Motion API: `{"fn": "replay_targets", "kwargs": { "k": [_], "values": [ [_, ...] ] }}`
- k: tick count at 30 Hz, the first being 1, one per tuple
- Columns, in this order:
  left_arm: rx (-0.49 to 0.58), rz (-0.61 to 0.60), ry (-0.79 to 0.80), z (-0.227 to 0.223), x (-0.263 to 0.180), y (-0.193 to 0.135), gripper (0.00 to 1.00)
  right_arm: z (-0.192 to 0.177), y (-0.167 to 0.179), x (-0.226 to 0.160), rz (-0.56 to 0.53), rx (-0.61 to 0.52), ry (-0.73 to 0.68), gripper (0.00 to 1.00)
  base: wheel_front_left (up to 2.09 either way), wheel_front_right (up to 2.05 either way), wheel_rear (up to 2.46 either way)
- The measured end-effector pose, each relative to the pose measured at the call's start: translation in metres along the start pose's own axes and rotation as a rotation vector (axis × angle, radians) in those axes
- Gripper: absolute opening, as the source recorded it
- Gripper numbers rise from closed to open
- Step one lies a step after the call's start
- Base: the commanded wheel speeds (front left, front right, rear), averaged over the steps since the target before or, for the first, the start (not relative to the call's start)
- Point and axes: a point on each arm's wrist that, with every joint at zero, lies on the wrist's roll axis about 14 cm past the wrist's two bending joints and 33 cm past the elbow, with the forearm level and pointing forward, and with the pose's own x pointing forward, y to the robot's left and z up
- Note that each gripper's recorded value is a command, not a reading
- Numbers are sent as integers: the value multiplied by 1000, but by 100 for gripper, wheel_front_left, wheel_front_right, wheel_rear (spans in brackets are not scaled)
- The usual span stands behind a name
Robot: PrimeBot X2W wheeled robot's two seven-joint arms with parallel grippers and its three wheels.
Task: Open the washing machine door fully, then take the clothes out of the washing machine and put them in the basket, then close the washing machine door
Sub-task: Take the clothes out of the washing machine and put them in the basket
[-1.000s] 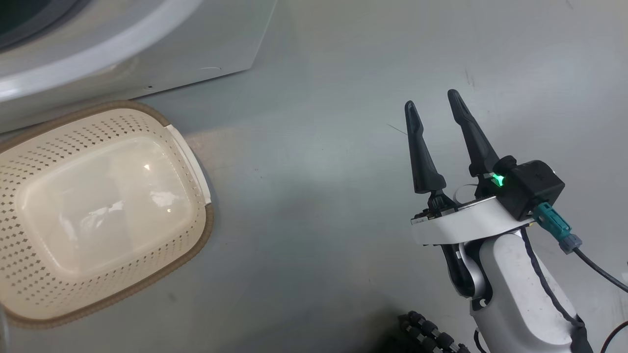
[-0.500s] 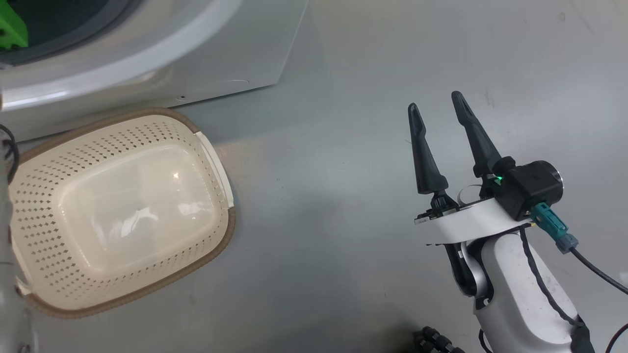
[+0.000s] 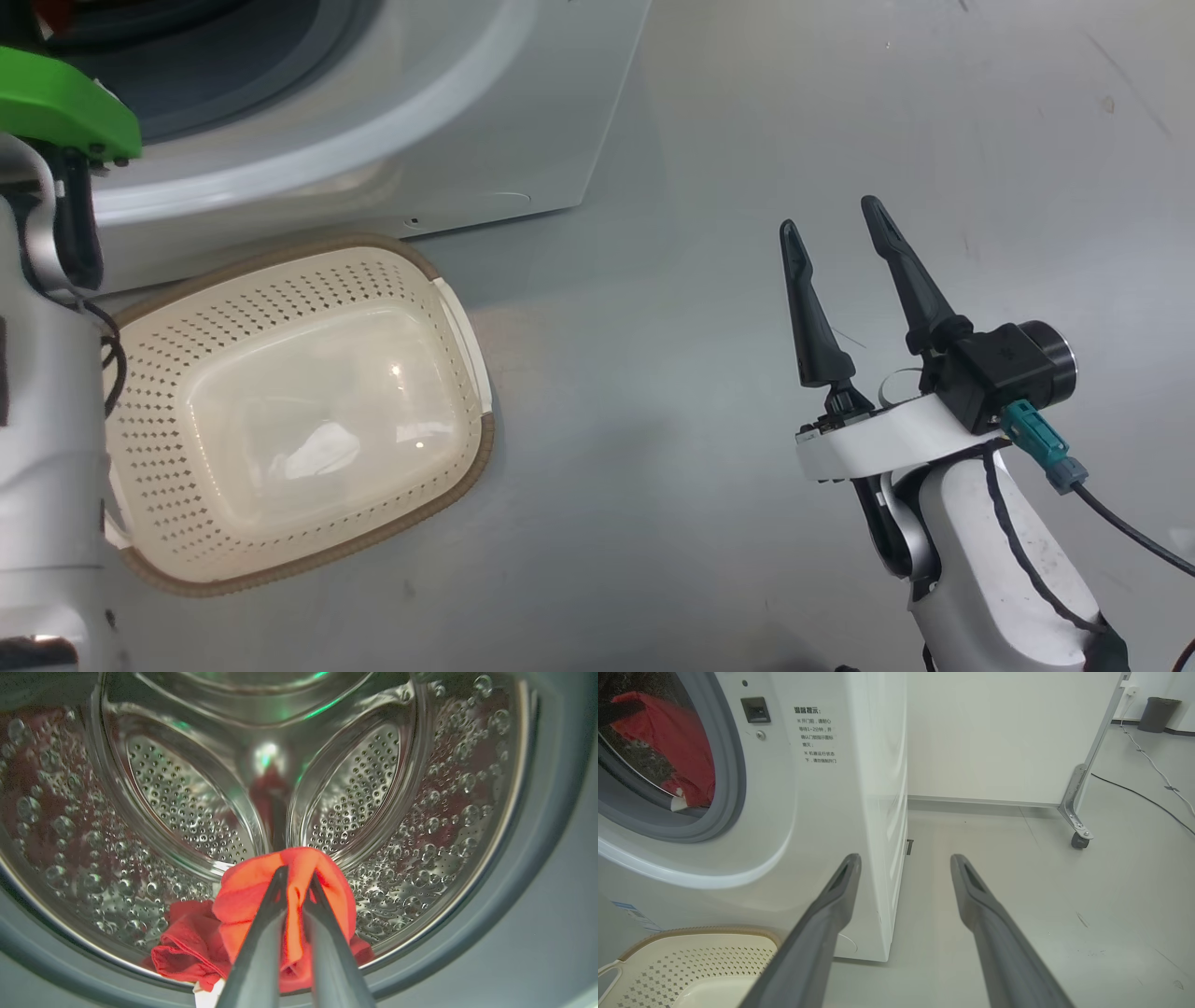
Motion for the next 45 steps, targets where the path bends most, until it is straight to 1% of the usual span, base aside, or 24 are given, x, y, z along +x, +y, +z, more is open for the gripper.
{"fn": "replay_targets", "kwargs": {
  "k": [6,11,16,23,28,36,41,45],
  "values": [
    [46,-7,-59,11,-28,-1,0,5,7,-6,19,-5,-8,100,0,0,0],
    [57,-5,-53,12,-49,-2,0,9,7,-13,15,-8,-14,100,0,0,0],
    [54,-3,-99,30,-70,-10,0,15,8,-22,16,-3,-25,100,0,0,0],
    [52,5,-194,69,-96,-18,0,23,10,-37,13,-7,-41,100,0,0,0],
    [48,2,-301,109,-113,-26,0,30,10,-46,13,-10,-58,100,0,0,0],
    [77,3,-458,163,-145,-34,0,40,21,-55,50,-3,-86,100,0,0,0],
    [72,13,-475,166,-163,-35,0,48,24,-56,60,-8,-109,100,0,0,0],
    [60,29,-416,143,-173,-33,0,47,24,-59,63,-7,-106,100,0,0,0]
  ]
}}
